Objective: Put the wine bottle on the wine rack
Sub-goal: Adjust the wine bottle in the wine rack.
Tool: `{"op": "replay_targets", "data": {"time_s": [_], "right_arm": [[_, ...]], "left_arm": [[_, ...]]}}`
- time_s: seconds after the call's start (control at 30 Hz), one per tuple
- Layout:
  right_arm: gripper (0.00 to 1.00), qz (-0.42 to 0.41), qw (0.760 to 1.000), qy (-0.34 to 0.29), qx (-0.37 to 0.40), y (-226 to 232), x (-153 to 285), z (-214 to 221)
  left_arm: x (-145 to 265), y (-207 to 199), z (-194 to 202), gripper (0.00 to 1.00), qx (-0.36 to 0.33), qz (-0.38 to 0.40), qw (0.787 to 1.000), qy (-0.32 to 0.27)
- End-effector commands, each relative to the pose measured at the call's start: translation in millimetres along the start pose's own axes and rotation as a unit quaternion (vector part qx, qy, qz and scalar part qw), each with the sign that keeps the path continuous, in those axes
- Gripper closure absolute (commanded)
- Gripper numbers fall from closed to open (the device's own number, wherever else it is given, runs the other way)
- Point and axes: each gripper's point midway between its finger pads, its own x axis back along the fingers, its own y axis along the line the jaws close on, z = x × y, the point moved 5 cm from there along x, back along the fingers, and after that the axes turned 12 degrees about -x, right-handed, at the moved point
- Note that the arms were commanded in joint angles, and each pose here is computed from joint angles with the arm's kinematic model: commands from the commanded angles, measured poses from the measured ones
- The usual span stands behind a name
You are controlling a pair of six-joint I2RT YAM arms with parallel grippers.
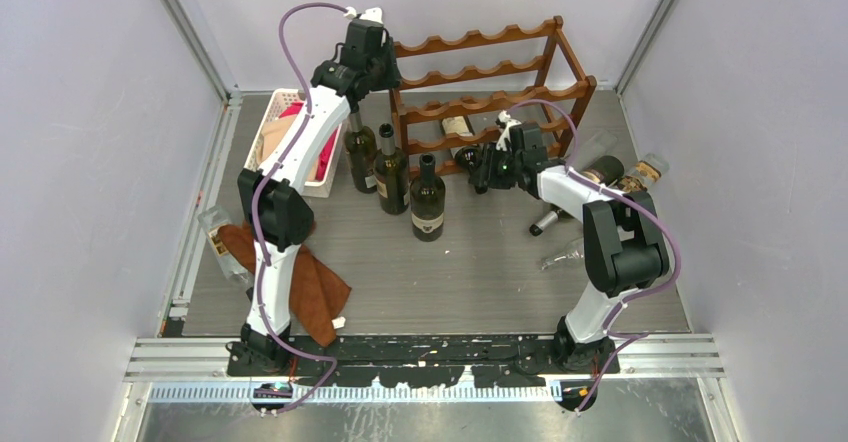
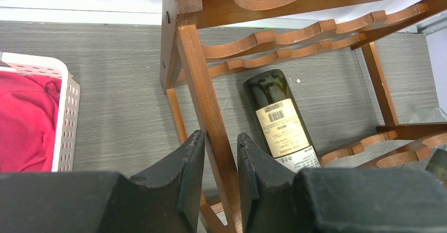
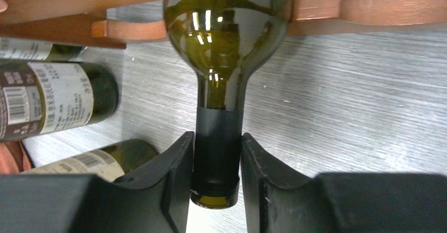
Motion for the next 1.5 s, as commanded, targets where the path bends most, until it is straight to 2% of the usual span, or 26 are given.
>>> {"op": "replay_targets", "data": {"time_s": [0.0, 0.37, 1.0, 1.47], "right_arm": [[0.66, -0.003, 1.000, -0.027, 0.001, 4, 1, -7], [0.85, -0.001, 0.998, -0.053, -0.016, -2, -8, -5], [0.90, 0.004, 0.992, -0.122, -0.017, -7, -22, -13], [0.93, 0.012, 0.990, -0.139, -0.014, -10, -30, 7]], "left_arm": [[2, -3, -14, 0.70, 0.010, 0.011, 1.000, -0.026], [1, -6, -13, 0.71, 0.010, 0.022, 0.999, -0.024], [1, -10, -10, 0.72, 0.007, 0.033, 0.999, -0.019], [0, -11, -8, 0.72, -0.002, 0.038, 0.999, -0.016]]}}
